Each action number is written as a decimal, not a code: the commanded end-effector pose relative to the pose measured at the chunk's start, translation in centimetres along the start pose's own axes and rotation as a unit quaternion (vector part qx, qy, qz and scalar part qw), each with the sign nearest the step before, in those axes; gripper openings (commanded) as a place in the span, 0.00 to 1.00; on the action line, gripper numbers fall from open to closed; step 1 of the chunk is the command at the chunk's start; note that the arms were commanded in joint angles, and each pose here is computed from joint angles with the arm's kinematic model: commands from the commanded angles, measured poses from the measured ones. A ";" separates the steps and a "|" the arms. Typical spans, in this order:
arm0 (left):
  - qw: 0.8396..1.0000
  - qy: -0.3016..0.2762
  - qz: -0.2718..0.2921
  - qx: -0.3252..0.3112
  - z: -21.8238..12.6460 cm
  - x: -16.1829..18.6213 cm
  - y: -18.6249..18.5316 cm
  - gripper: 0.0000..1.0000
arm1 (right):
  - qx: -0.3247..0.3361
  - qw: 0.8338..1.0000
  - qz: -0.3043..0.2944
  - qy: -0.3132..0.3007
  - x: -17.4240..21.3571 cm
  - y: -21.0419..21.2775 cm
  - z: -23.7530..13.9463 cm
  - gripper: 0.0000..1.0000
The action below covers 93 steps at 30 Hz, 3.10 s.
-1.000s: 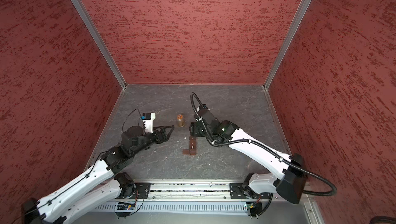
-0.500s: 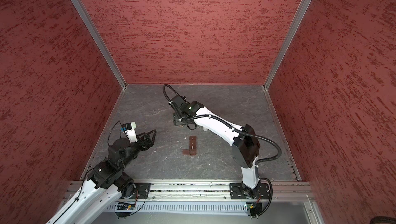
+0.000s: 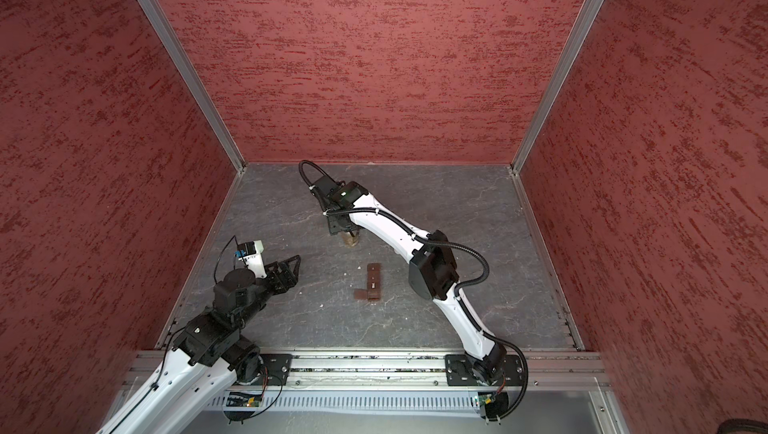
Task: Sort the pills into containers
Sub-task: 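Release the organizer, move right gripper to amber bottle while left withdraws, then lower the right gripper around the clear pill bottle and close on it, then lift the bottle with the right gripper while the left gripper reaches toward it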
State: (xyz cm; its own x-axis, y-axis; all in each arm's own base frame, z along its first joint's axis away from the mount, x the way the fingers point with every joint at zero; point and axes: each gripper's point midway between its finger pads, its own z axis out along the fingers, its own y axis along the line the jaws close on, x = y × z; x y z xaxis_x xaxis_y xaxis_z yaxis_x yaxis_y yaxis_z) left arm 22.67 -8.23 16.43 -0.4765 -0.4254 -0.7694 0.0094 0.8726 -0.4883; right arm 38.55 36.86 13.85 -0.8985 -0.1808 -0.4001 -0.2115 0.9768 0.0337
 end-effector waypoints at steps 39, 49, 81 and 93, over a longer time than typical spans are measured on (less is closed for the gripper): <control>1.000 0.012 -0.010 0.011 0.5 0.7 0.6 0.80 | -0.034 0.999 0.018 0.038 -0.4 0.6 3.1 0.51; 1.000 0.014 -0.011 0.014 0.5 0.7 0.6 0.83 | -0.032 0.999 0.020 0.038 -0.4 0.5 3.4 0.51; 0.993 0.004 -0.009 0.118 0.1 -2.0 -4.9 0.79 | -0.118 0.988 0.052 -0.084 0.5 -2.8 -13.7 0.35; 0.966 0.012 0.101 0.237 4.4 -1.8 -12.5 0.80 | -0.166 0.977 0.094 -0.100 5.4 -6.8 -17.6 0.35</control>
State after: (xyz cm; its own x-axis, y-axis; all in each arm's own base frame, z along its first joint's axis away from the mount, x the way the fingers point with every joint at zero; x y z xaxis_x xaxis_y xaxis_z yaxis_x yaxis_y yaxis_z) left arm 26.71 -17.04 17.71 -0.5771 -0.2837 -0.7658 0.3240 0.7812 -0.5336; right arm 28.57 27.28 25.73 -0.8639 -0.0065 -0.5036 -0.1962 0.9253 0.3245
